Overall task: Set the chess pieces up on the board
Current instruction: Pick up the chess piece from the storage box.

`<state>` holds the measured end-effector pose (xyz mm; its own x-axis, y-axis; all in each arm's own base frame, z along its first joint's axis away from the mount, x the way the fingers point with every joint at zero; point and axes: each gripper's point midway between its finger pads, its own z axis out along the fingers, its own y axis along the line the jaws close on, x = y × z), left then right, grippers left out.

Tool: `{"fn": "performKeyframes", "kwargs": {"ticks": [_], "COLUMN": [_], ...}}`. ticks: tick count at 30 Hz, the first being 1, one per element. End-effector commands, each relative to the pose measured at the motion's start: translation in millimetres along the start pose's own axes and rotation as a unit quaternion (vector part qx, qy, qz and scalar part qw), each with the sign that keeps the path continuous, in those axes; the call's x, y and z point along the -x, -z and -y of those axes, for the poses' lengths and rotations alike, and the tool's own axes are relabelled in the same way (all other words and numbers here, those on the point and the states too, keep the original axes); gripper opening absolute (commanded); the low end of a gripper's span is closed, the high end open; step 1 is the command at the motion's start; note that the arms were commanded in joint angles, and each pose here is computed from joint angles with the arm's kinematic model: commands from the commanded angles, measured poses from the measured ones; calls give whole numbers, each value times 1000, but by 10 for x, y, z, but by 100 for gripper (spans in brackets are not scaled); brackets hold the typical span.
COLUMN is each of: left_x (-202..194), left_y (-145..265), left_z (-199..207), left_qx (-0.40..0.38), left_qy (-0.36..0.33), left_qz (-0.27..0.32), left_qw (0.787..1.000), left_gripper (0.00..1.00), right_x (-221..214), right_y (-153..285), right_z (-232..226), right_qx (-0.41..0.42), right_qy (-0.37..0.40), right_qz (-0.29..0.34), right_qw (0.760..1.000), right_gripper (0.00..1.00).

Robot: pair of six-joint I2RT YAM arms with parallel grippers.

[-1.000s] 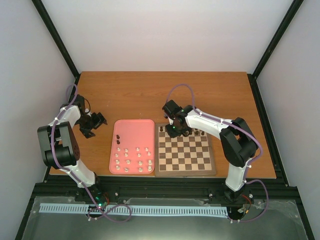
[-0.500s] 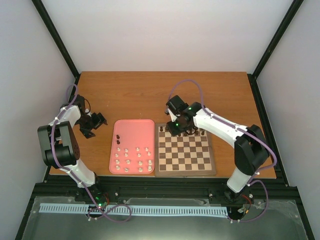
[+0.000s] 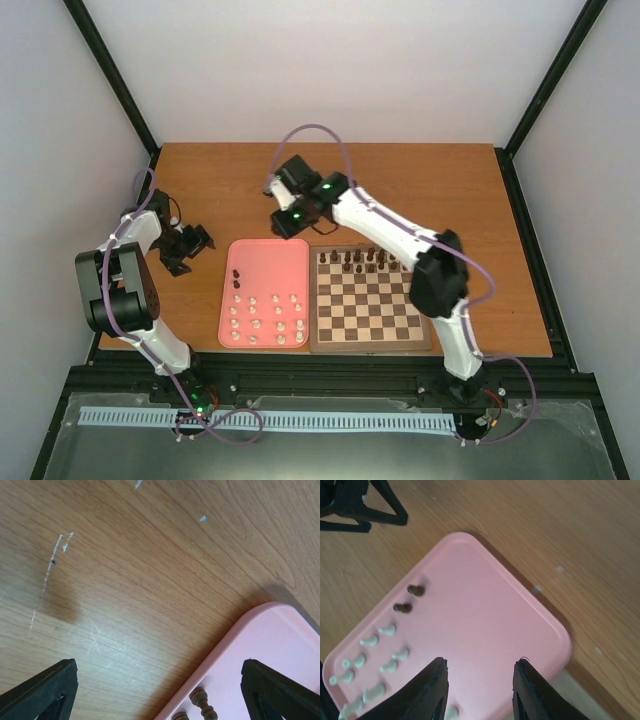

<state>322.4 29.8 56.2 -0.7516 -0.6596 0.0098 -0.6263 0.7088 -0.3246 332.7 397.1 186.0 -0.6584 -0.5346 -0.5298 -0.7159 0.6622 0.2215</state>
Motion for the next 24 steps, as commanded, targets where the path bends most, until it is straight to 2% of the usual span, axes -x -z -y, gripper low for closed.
{"fn": "performKeyframes", "kwargs": {"ticks": [1,5,8,16,24], "left_x": [18,-8,-15,-13,-33], "left_y": [18,10,5,-9,-6], "left_z": [46,36,29,41,64], "left_qx": [-9,-9,-8,-12,-19], "left_qy": [-2,2,4,13,15], "left_qz": [8,5,5,3,4], "left_qw": [1000,1000,1000,1000,1000], "left_gripper": [100,100,100,100,100], "right_x": [85,130,60,-194,-165], "right_y": [-520,-828,-1007,-1393,-1667], "right_z": [-497,-875,-996,-1118,-1114], "right_qx": [67,106,116,139,141], "right_qy": [50,80,88,84,75], "right_qz": [-30,-38,-45,-78,-66], "right_qw": [996,990,988,984,985], "right_gripper": [35,36,36,37,36]}}
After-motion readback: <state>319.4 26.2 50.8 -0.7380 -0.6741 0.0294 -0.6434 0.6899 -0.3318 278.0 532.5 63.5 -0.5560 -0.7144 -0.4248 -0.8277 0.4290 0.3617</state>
